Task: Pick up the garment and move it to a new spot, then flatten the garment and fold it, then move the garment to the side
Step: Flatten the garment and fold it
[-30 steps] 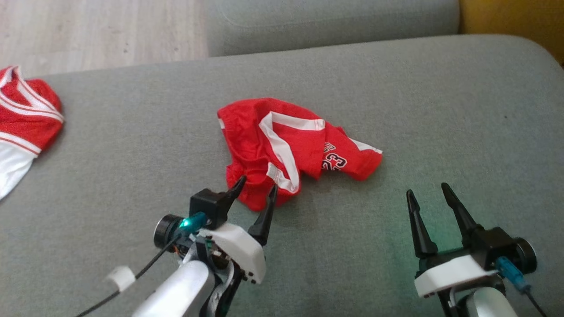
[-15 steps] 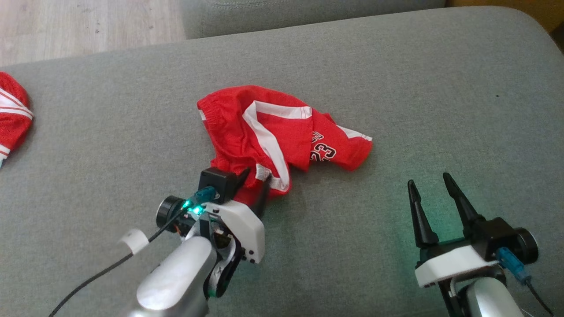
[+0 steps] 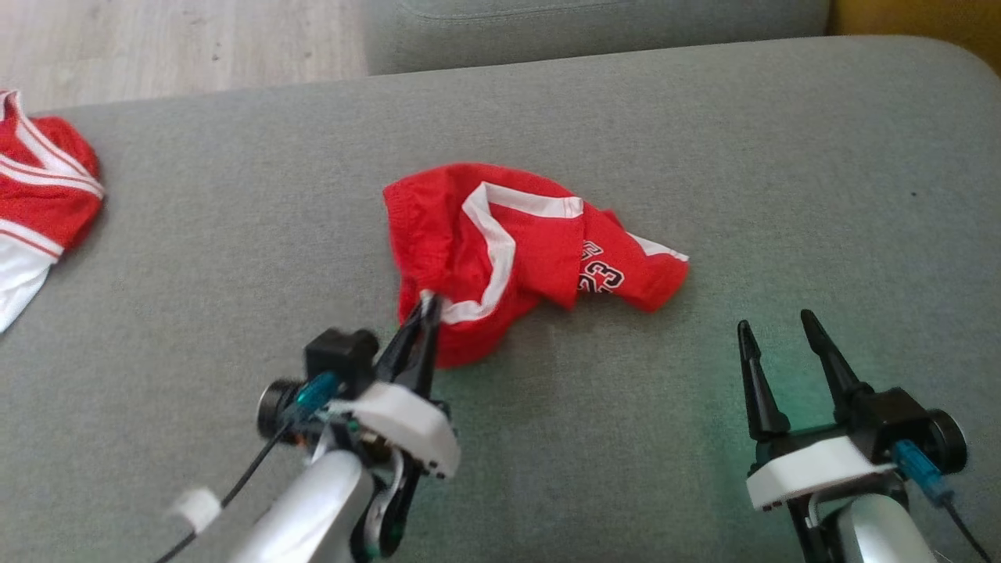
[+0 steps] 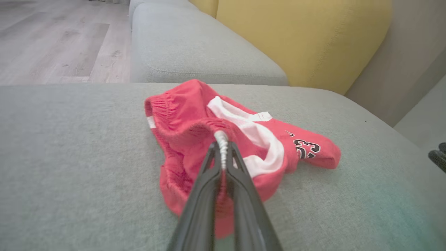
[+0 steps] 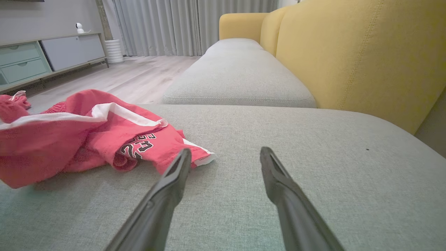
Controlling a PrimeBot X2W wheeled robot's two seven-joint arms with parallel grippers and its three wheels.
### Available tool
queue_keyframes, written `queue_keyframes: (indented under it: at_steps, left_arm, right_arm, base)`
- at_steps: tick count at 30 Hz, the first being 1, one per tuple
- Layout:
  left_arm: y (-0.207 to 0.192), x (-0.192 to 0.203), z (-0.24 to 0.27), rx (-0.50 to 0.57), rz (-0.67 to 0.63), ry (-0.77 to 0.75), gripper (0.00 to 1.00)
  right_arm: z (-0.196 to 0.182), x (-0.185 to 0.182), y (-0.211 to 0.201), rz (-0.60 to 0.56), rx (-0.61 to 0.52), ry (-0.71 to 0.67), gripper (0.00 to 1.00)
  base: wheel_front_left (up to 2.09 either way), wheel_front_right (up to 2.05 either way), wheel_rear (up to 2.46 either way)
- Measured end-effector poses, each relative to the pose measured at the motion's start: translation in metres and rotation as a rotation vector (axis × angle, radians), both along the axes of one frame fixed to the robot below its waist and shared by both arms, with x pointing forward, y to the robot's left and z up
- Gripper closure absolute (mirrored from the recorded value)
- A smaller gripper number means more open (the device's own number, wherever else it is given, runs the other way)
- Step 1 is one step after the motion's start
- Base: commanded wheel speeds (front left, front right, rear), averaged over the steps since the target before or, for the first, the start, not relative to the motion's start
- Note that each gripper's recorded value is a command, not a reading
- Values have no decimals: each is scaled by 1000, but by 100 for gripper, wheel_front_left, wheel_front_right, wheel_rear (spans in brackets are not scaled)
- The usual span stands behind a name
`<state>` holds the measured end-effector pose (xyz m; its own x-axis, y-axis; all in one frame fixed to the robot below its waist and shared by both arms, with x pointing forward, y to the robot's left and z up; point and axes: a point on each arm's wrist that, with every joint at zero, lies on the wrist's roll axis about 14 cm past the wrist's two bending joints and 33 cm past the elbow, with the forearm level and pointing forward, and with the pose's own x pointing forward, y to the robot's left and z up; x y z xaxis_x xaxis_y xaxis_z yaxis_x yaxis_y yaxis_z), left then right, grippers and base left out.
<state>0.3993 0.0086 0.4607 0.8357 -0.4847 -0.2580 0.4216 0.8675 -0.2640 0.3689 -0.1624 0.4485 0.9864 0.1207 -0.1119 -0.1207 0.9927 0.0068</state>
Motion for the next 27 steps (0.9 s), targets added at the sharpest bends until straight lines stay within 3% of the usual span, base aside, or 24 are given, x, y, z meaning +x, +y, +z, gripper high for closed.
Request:
queue_keyframes:
  at_steps: [6,13,20,27]
  left_arm:
    - [35,-6,-6,-20,131,7,100]
    - [51,-3,-10,-29,192,-3,100]
    - [55,0,-18,-51,225,15,100]
    - [61,10,-18,-64,252,5,100]
  right_arm:
    - [1,14,11,35,-3,29,0]
    - [34,84,52,156,-42,80,0]
    - [-16,101,97,292,-71,401,0]
    - [-44,110,117,348,-74,530,0]
  base:
    - [0,0,0]
    - [0,0,0]
    - [0,0,0]
    - [0,0,0]
